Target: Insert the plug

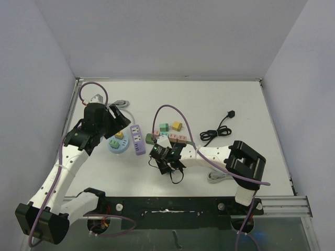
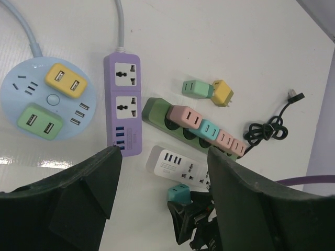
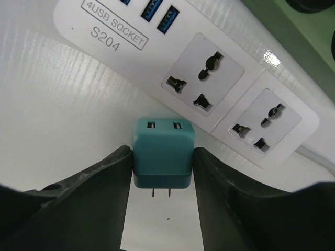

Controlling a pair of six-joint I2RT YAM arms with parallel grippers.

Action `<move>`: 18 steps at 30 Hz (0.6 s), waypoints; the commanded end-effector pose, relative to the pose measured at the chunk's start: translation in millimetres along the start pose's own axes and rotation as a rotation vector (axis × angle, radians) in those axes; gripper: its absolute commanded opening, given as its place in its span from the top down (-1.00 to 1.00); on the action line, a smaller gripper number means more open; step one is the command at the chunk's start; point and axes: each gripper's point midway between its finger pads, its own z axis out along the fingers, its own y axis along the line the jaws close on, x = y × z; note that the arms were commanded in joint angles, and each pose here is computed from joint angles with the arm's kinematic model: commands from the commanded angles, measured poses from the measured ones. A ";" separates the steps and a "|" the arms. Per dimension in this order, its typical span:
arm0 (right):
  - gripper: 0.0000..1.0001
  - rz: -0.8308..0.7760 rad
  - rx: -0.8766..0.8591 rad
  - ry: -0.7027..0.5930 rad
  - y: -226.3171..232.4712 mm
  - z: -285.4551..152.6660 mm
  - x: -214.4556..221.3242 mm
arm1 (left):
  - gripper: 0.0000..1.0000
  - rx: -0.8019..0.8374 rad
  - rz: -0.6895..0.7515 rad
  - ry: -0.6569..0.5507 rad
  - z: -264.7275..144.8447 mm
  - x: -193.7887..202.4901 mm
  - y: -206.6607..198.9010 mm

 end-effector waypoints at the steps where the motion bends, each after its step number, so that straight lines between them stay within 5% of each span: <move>1: 0.05 0.005 -0.049 -0.031 5.6 0.2 -10.5 | -0.31 0.121 0.020 0.001 -5.1 -4.9 -23.2; 8: 0.29 -0.030 -0.061 -0.108 4.8 -8.6 -28.4 | -0.40 0.173 0.038 0.056 -5.2 7.3 -29.2; 18: 0.30 -0.245 -0.331 -0.721 12.9 -125.9 -116.5 | -0.41 0.593 0.076 0.424 -33.3 88.8 -81.2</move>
